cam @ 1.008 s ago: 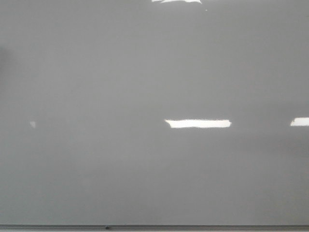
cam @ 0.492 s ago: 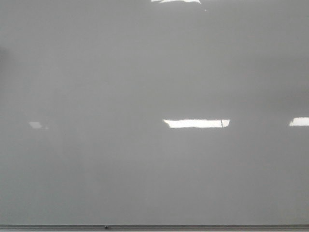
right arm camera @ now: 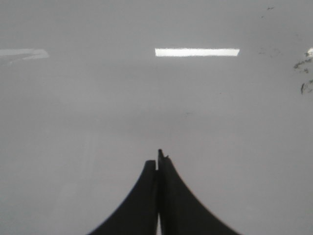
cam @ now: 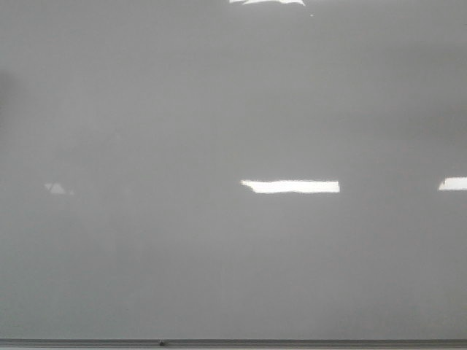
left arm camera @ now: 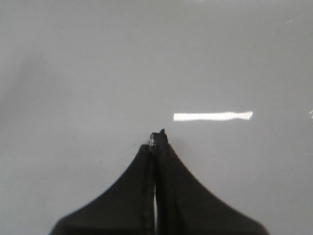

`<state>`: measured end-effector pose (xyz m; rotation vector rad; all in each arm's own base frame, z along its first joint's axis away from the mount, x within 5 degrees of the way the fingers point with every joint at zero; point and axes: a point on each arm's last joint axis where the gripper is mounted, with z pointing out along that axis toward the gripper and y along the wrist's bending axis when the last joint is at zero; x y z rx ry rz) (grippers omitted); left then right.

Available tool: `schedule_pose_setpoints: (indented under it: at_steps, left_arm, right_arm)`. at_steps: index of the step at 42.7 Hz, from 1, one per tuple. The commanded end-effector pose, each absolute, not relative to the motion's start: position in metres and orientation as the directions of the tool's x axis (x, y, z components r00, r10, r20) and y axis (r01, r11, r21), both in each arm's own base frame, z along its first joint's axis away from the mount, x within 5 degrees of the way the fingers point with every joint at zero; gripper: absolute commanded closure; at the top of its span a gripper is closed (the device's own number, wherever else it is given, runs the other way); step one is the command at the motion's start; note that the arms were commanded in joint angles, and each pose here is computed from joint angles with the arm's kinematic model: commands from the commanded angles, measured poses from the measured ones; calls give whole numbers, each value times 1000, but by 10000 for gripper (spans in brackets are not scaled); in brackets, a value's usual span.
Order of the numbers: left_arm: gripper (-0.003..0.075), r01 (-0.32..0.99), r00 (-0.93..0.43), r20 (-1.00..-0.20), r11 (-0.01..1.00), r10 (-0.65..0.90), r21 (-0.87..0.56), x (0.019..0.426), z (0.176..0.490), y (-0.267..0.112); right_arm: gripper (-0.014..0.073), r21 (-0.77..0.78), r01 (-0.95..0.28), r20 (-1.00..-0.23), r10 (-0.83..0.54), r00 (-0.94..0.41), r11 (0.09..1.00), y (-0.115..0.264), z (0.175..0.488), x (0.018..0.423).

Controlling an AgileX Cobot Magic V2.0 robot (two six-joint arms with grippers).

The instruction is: Write number 5 on whiteboard

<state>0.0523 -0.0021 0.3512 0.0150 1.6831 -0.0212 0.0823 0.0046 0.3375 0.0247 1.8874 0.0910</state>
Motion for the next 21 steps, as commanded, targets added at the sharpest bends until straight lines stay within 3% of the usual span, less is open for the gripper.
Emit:
schedule_pose_setpoints:
  at_steps: [1,8,12,17,21]
  left_arm:
    - [741,30,-79,-997,999,-14,-16,60,363,-3]
    - [741,30,-129,-992,999,-15,-19,70,359,-3]
    - [740,30,-159,-987,999,-15,-20,75,357,-3]
    - [684,30,-207,-978,999,-14,-21,82,353,-3]
    - [543,29,-228,-974,999,-14,-21,88,351,-3]
  right_arm:
    - [656,61,-28,-965,52,-258,998,4,351,92]
    - [652,61,-26,-949,50,-313,998,4,345,101]
    - [603,32,-35,-942,18,-335,999,4,343,104]
    - [400,-6,-50,-934,-23,-356,999,4,341,106]
    - [197,-16,-54,-933,-34,-358,998,4,340,106]
